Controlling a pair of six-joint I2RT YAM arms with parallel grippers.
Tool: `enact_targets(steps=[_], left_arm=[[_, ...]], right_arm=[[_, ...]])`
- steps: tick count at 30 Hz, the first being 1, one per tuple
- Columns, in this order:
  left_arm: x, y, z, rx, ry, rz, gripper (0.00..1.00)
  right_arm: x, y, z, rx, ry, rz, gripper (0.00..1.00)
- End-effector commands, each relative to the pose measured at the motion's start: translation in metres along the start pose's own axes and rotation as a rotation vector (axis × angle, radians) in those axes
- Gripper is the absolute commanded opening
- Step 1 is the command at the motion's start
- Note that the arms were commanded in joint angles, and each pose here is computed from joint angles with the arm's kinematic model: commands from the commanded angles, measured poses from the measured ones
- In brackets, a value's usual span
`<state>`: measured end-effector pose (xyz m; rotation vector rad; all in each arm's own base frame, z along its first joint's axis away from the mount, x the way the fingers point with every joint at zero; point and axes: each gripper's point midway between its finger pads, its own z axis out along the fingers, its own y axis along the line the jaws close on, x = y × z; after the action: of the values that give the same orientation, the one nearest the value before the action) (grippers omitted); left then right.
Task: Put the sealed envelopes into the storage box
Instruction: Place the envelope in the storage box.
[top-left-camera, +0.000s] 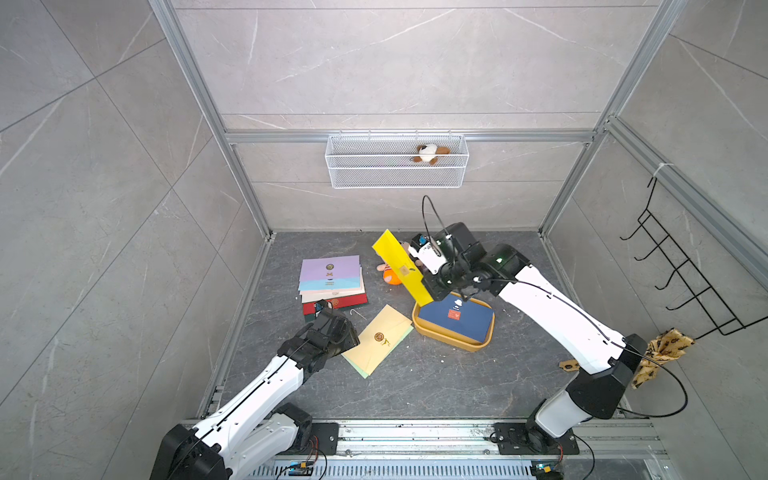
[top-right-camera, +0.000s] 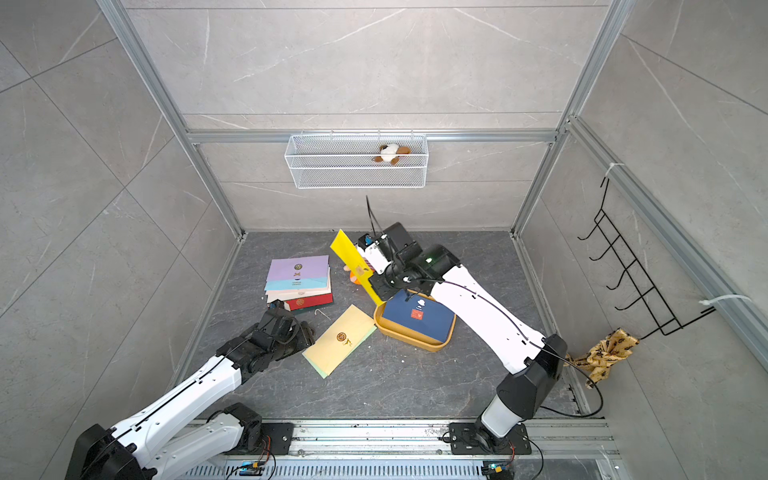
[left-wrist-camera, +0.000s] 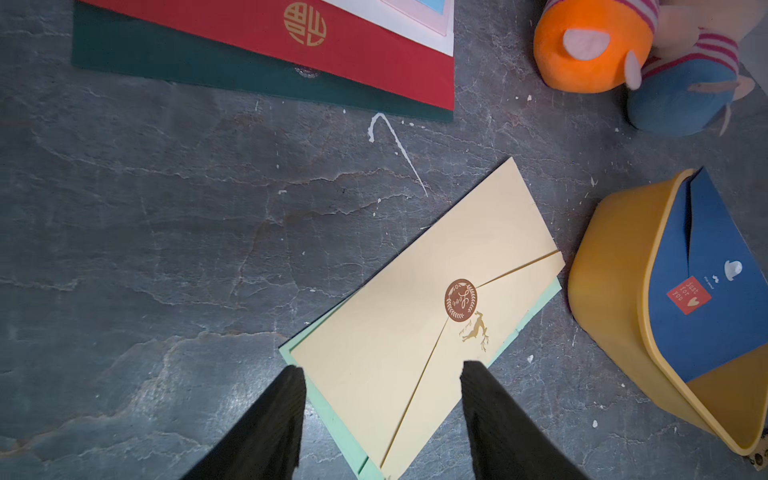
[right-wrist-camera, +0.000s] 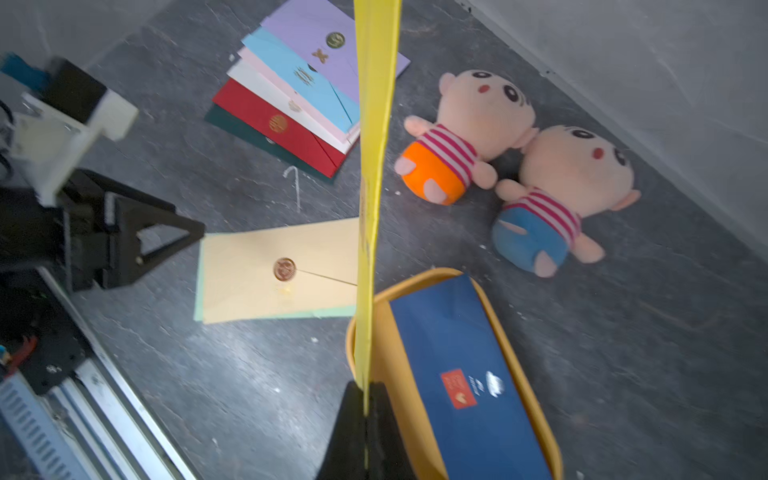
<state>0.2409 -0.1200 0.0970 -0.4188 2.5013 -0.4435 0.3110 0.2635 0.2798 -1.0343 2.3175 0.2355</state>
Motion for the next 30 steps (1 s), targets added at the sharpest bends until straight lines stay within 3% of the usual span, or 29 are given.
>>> enact_targets(steps=[1, 6, 21, 30], left_arm=[[-0.008, -0.006, -0.005, 0.003, -0.017, 0.008, 0.65], [-0.008, -0.006, -0.004, 0.010, -0.016, 0.009, 0.65], [-0.004, -0.006, 0.000, 0.009, 0.001, 0.015, 0.65], [-0.002, -0.006, 0.001, 0.013, 0.006, 0.013, 0.65]], right_arm=[[0.063, -0.015, -0.007, 0.002, 0.284, -0.208, 0.00], [0.096, -0.041, 0.003, 0.007, 0.453, -0.214, 0.00], [0.143, -0.058, 0.033, -0.093, 0.565, -0.257, 0.00], [0.157, -0.055, 0.044, -0.120, 0.567, -0.279, 0.00]])
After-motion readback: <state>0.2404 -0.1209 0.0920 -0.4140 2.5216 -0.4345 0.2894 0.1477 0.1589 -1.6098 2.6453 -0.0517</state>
